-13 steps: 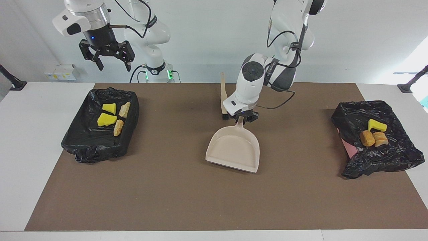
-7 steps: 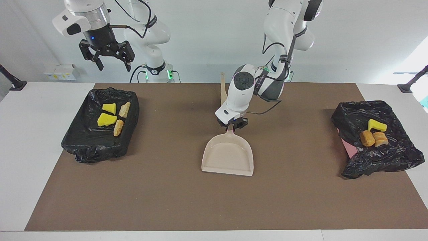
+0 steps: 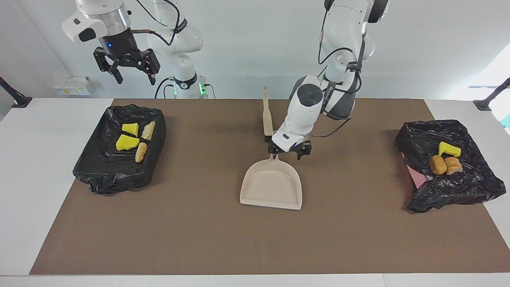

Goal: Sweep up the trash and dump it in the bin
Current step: 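Set the dustpan down beside the brush and withdraw the left gripper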

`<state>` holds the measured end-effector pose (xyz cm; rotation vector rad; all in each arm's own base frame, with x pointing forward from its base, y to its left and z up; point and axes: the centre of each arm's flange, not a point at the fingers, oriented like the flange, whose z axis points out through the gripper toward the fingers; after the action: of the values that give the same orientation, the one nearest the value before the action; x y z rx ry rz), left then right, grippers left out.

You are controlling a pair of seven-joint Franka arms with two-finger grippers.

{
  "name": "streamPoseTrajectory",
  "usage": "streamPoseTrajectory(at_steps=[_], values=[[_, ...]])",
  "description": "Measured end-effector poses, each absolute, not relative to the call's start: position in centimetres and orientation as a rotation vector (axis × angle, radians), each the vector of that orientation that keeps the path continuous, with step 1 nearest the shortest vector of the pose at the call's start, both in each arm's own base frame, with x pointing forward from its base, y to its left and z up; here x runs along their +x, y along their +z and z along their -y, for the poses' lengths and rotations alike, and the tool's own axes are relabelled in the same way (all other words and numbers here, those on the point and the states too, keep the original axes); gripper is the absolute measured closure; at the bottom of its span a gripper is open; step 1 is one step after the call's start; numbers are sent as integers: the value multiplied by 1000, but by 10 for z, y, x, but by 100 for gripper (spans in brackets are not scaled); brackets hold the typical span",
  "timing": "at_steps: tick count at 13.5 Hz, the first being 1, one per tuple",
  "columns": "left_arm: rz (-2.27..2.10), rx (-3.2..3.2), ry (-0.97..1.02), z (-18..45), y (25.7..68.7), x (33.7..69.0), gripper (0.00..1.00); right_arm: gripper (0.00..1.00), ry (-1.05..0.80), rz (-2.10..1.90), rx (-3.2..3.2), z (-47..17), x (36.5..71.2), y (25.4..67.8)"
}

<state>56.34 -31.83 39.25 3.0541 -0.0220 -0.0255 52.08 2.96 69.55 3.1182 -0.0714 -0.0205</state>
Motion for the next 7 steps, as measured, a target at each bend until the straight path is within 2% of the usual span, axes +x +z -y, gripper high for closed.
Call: streamPoseTrajectory(at_steps=[3,7], values=[[-124,3044,11,254,407,593,0,0,-20,71,3118,-30,521,696],[43,3047,60,168,415,623,0,0,-20,71,3118,-30,521,696]])
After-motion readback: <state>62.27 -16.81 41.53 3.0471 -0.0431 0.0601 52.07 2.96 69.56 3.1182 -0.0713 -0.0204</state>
